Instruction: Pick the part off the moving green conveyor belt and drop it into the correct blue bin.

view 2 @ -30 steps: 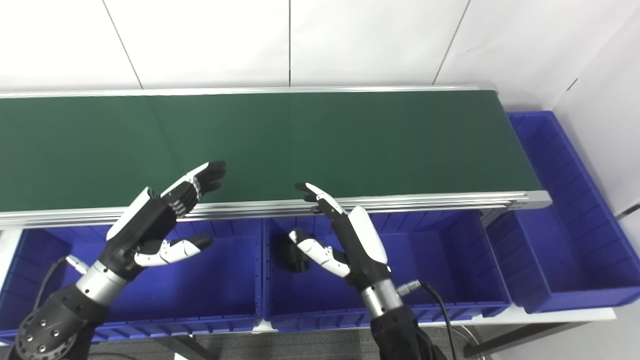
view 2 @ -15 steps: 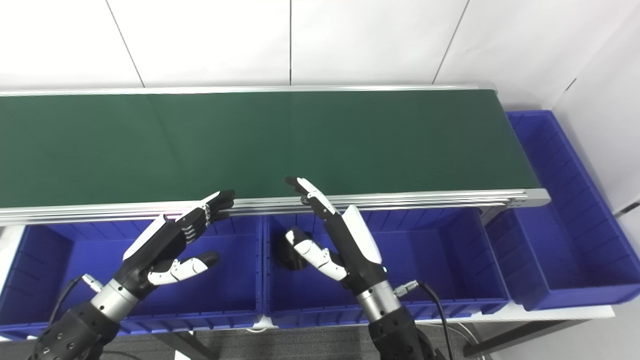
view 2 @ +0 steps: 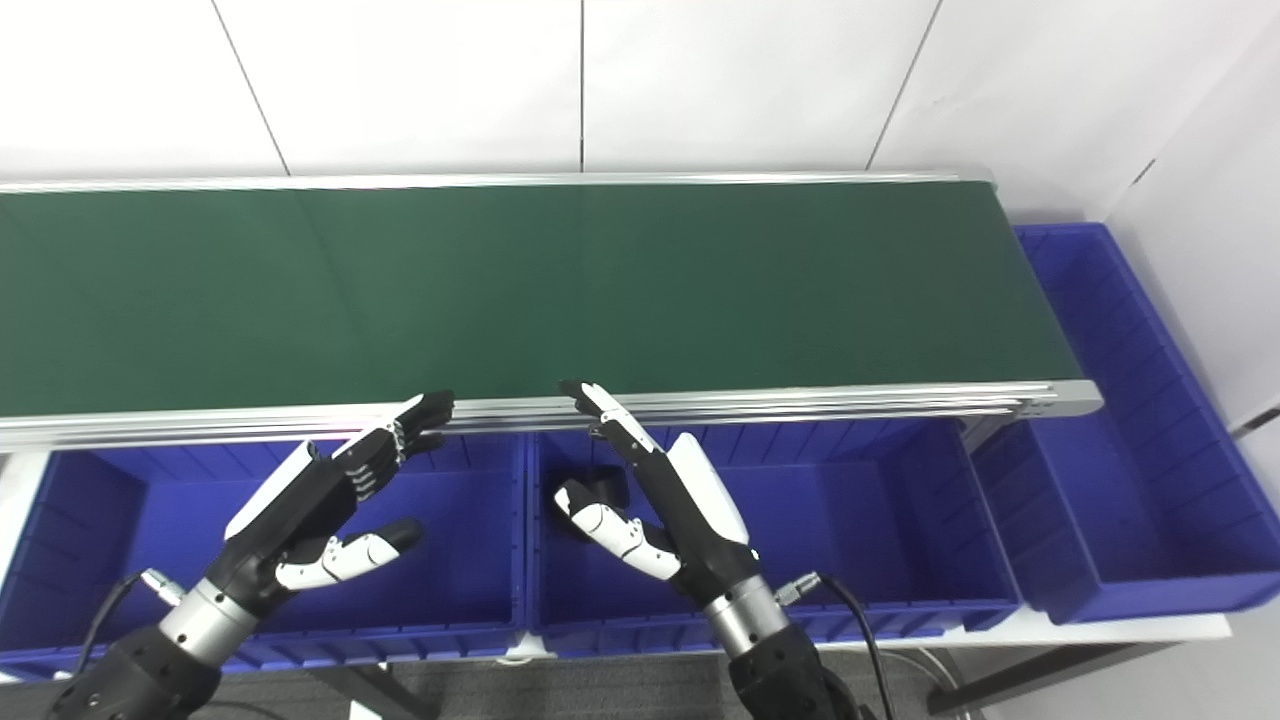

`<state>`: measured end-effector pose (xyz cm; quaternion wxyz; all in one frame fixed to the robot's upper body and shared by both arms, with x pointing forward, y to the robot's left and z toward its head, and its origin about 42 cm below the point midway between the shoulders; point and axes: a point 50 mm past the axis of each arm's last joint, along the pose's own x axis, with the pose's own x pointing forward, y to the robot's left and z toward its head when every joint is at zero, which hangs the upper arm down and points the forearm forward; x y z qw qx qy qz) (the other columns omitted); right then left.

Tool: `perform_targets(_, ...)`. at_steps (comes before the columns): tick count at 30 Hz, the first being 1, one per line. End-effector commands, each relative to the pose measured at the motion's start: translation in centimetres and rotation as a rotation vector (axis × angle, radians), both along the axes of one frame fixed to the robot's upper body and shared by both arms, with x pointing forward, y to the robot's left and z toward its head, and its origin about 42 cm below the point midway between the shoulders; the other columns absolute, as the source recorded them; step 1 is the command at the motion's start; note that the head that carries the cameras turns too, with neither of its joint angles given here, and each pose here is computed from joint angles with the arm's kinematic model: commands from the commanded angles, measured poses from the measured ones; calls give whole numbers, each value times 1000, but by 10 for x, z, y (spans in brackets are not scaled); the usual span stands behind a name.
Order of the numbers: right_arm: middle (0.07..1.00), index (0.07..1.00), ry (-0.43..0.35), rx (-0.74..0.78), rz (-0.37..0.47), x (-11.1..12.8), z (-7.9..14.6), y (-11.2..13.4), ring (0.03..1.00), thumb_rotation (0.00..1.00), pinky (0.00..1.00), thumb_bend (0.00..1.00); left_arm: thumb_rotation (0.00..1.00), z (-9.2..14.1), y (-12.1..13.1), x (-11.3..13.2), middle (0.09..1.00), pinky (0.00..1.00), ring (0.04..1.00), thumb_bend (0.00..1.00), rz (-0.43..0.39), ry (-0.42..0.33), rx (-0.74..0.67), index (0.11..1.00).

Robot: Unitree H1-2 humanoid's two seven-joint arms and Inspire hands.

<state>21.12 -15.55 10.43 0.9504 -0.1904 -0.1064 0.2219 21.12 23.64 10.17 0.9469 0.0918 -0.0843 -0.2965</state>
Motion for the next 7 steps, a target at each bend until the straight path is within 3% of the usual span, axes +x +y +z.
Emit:
perform_targets(1, 958, 944, -74, 29, 33, 1, 11, 4, 806, 959, 735, 441, 556, 12, 5, 4, 971, 935, 977, 363, -8, -69, -12, 946)
perform_targets(5, 964, 944, -67, 25, 37, -1, 11, 4, 859, 941, 765, 425, 571, 12, 5, 3, 967, 933, 974, 378, -5, -67, -23, 941)
perform_targets(6, 964, 944, -67, 22, 37, -1, 11, 4, 811, 943, 740, 425, 573, 12, 5, 3, 968, 933, 974, 382, -6, -66, -23, 941)
perform_targets(7, 965, 946, -67, 19, 37, -2, 10, 5, 823, 955, 742, 431, 579, 12, 5, 2, 969, 932, 973, 387, -7, -66, -22, 942)
